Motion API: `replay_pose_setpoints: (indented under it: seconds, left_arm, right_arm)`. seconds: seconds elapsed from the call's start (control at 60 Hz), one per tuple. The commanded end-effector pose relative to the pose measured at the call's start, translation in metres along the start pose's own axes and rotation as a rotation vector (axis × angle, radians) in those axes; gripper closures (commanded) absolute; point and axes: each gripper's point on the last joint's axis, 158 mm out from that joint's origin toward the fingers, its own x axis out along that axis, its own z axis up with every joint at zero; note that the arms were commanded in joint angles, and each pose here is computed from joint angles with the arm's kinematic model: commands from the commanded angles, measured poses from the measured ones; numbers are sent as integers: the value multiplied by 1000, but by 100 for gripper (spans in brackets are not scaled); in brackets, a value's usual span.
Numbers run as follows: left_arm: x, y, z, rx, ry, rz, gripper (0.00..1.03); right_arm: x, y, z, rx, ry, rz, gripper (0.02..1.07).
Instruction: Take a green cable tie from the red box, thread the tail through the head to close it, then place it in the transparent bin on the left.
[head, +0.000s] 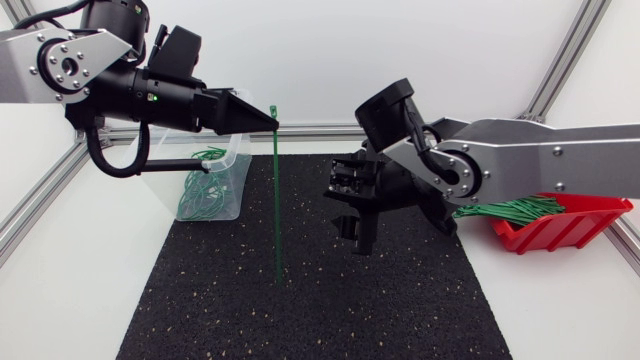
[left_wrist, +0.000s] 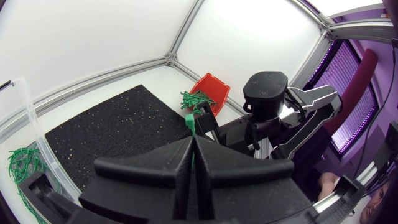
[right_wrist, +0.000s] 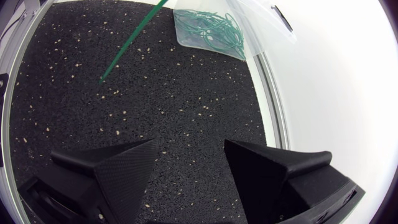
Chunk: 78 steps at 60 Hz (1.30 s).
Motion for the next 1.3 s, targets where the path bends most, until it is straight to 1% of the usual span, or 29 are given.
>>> replay_pose_setpoints:
  seconds: [0.0, 0.1, 0.133, 0.2, 0.233, 0.267, 0.3, 0.367, 0.4, 0.433, 0.45, 0.483, 0.517, 0.583, 0.683, 0.783, 0.933, 1.083, 1.283]
  left_arm:
    - [5, -3, 3, 22, 9, -21, 101]
    - [4, -4, 1, 14, 14, -17, 101]
    - [4, -4, 0, 14, 15, -16, 101]
    - [4, -7, -1, 14, 20, -15, 100]
    - [4, -6, -2, 13, 21, -12, 101]
    - [4, -7, -2, 13, 22, -13, 101]
    - [4, -7, -2, 12, 23, -13, 100]
    - [3, -9, -2, 12, 23, -13, 100]
    - [3, -11, -4, 8, 28, -16, 100]
    - [3, -14, -4, 10, 31, -20, 101]
    - [4, -15, -4, 11, 32, -22, 101]
    - [4, -17, -4, 13, 34, -25, 101]
    - [5, -19, -5, 11, 39, -30, 101]
    - [8, -21, -5, 7, 48, -37, 101]
    - [11, -19, -3, -13, 62, -47, 101]
    - [13, -16, 1, -33, 71, -59, 101]
    - [15, -10, 2, -56, 74, -78, 101]
    - [12, 0, 7, -69, 68, -80, 100]
    - [12, 14, 9, -88, 69, -74, 100]
  right_arm:
    - [-5, 9, -3, 6, 14, 18, 24]
    - [-7, 18, -2, 26, 12, 44, 24]
    - [-12, 25, -1, 29, 7, 69, 24]
    - [-16, 33, 0, 37, 10, 92, 30]
    - [-19, 40, 1, 31, 9, 112, 30]
    - [-20, 41, 4, 45, 0, 108, 32]
    - [-21, 40, 6, 64, -3, 101, 37]
    - [-25, 46, 5, 47, -5, 90, 38]
    - [-25, 45, 5, 41, -2, 61, 34]
    - [-24, 44, 3, 46, 15, 47, 24]
    - [-24, 45, 2, 41, 26, 42, 21]
    - [-23, 45, -2, 35, 41, 30, 19]
    - [-22, 42, -3, 26, 56, -5, 15]
    - [-22, 42, 0, -20, 57, -61, 11]
    - [-22, 38, 2, -82, 67, -116, 11]
    - [-19, 32, 7, -179, 66, -199, 11]
    - [-12, 39, 20, -326, 51, -260, 9]
    - [-7, 55, 36, -438, 24, -281, 8]
    - [-1, 70, 49, -520, -5, -276, 9]
